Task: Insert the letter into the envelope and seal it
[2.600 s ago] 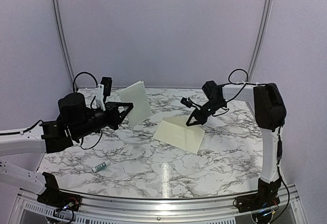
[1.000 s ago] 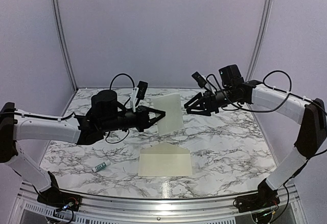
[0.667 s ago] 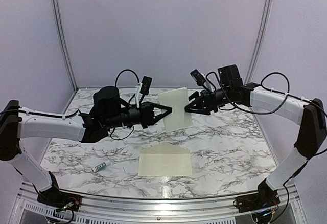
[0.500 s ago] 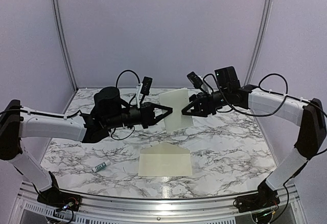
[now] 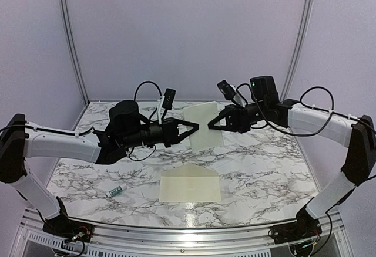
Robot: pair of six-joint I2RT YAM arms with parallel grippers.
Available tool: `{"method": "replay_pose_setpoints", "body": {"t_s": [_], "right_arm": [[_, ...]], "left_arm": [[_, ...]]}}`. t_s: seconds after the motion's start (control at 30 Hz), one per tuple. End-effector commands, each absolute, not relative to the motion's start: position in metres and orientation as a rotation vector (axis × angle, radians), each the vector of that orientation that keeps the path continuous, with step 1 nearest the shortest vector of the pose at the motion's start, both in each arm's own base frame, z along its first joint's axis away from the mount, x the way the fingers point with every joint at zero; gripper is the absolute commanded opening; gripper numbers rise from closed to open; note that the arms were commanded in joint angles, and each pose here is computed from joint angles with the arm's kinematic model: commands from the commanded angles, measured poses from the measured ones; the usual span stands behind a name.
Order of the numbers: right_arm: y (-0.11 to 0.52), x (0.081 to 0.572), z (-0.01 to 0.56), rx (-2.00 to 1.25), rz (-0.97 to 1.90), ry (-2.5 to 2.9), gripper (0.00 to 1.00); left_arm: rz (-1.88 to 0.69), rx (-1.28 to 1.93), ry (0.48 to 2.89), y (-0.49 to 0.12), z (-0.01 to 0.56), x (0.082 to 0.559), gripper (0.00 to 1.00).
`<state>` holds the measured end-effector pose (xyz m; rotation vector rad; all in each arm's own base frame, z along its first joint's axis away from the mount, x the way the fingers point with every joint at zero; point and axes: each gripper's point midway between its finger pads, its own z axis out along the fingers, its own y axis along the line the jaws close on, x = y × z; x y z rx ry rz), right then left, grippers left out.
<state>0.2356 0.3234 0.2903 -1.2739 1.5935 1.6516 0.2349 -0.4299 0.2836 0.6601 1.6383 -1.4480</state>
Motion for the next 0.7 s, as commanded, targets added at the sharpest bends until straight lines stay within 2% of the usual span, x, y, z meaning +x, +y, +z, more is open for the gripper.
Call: {"method": "replay_pose_setpoints", "body": {"t_s": [0.0,0.1,0.13,0.23,0.3,0.43,0.67], "right_arm": [[0.322,0.23,0.303,-1.302,1.655,1.526,0.0],[0.319,0.234,0.3,-1.307,1.617,1.527,0.0],[0.317,0.237,0.297,-1.306,1.59,1.542,0.0],[0.301,0.254,0.282,-1.304,1.444,1.608,0.0],[0.291,0.262,0.262,-1.345,1.289,1.683,0.0],[0.271,0.266,0.224,-1.409,1.077,1.805,0.0],[0.249,0.243,0.202,-1.46,0.992,1.904,0.0]], "left_arm": [[-1.473,0.662,1.592,-0.434,0.295,0.234,0.01],[-1.432,0.663,1.629,-0.432,0.286,0.238,0.33],[-1.395,0.667,1.646,-0.428,0.283,0.24,0.4],[-1.247,0.71,1.714,-0.414,0.266,0.247,0.53],[-1.153,0.749,1.763,-0.404,0.252,0.251,0.59],[-1.025,0.837,1.845,-0.39,0.22,0.257,0.63],[-0.863,1.067,2.011,-0.381,0.153,0.266,0.66]]}}
